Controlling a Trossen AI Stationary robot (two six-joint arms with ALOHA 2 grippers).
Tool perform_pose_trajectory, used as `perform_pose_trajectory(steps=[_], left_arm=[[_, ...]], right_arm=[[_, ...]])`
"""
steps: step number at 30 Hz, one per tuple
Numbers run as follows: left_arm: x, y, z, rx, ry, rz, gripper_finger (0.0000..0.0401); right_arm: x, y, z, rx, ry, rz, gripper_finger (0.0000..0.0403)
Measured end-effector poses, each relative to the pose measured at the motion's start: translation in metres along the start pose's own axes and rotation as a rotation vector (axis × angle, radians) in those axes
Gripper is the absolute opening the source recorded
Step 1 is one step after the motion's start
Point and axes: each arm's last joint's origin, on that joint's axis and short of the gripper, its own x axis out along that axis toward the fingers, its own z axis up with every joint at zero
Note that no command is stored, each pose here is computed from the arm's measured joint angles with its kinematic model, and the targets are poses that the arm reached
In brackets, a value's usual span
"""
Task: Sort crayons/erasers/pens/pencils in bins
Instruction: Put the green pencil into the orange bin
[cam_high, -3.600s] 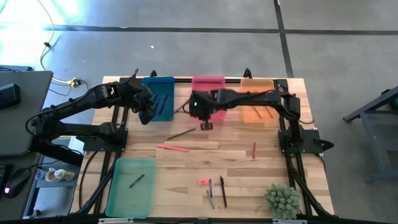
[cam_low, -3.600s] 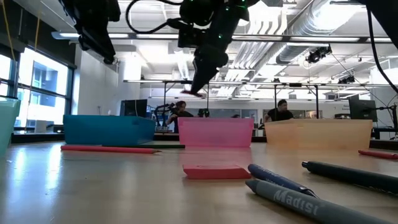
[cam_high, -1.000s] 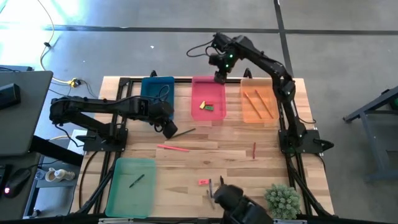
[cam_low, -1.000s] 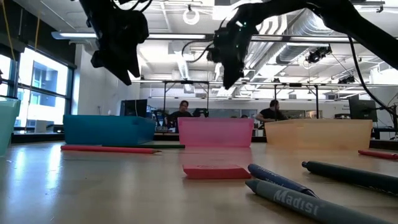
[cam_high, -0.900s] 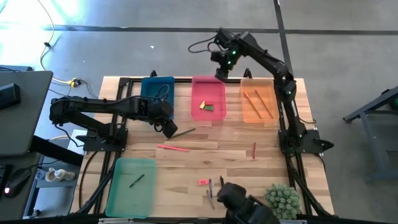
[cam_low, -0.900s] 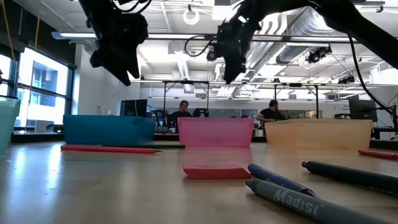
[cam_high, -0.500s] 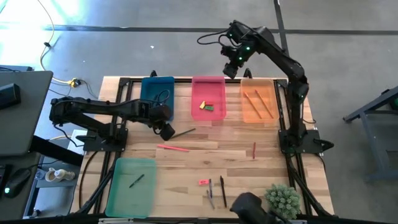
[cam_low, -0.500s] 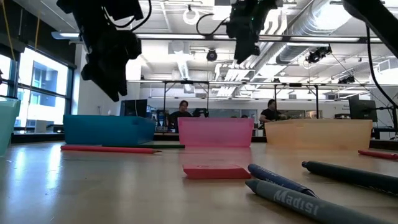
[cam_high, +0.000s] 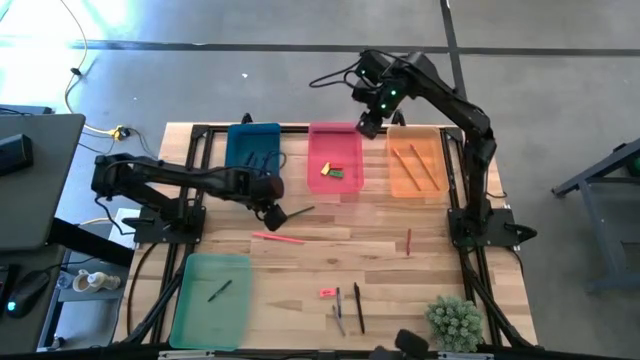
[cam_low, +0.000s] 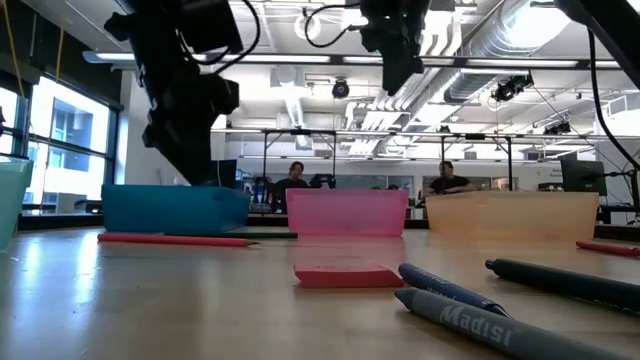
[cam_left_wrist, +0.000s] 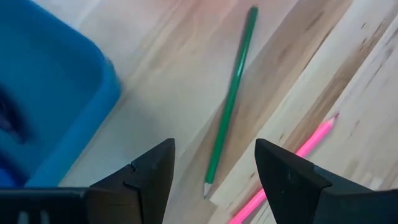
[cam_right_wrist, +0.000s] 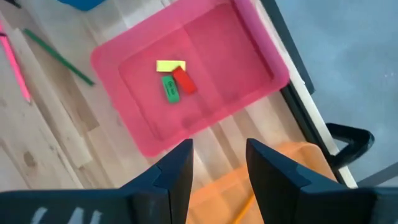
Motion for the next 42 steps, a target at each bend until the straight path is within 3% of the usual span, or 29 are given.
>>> perform_pose_trajectory(steps=[14,22,31,38,42], left_arm=[[0.038,-0.011,-0.005,0.046,0.103,0.034,0.0209],[0.057,-0.011,-0.007,0.056,0.134,0.102,0.0209],[0.069,-0.014,-0.012,0.126,0.163,0.139,0.0205],[0.07,-0.018,-0.015,0.194,0.157,0.158,0.0159],[0.07,-0.02,-0.015,0.235,0.156,0.154,0.0116]], right_arm=[[0.002,0.031,0.002,-0.038,0.007,-0.062,0.014],[0.002,0.032,0.002,0.031,0.006,-0.061,0.014],[-0.028,0.048,-0.011,0.077,-0.069,-0.035,0.014],[-0.067,0.073,-0.033,0.131,-0.169,-0.026,0.014],[-0.08,0.093,-0.043,0.065,-0.22,-0.106,0.014]])
